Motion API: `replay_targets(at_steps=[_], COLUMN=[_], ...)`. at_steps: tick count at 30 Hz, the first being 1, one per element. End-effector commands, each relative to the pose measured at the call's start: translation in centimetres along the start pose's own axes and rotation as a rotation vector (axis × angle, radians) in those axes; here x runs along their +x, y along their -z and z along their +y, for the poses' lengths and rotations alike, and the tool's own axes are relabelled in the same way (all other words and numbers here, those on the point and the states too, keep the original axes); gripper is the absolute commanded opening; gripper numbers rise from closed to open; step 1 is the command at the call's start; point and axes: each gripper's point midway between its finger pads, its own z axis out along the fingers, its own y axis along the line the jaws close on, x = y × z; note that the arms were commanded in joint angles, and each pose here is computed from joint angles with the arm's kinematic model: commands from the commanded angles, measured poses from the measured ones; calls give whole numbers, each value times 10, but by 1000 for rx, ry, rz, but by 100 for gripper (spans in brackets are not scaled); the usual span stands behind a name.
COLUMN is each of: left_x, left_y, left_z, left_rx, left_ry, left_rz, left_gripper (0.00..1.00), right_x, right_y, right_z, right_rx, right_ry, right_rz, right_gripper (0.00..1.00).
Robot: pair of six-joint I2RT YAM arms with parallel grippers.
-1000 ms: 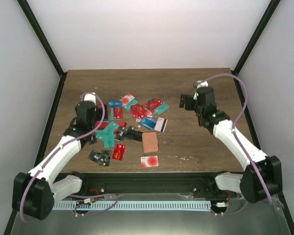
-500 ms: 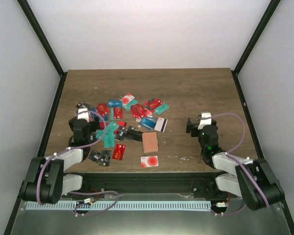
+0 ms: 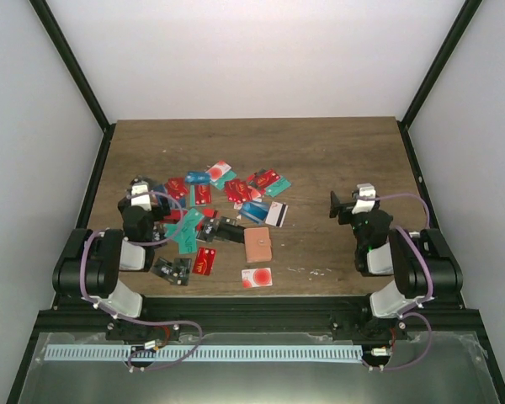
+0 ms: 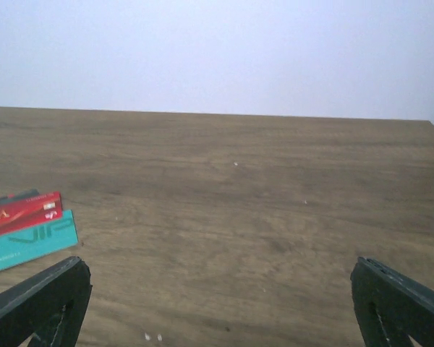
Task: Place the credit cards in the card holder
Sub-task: Reset both arms
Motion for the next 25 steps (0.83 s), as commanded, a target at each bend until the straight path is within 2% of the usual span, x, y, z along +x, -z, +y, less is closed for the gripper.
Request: replay_targets(at_steps=[1,25], left_x=[-27,-27], left_y=[-10,-8], left_z=[-9,-9], left_rx=[54,57], left_ry=[10,9], left_rz=[-77,-82], left_gripper=[100,100], right_x=[-23,-24], right_y=[-15,-13], right_z=[3,1], right_rx=[-55,-44], right_ry=[-21,-23], right_rz=[-53,-63], right_gripper=[100,100])
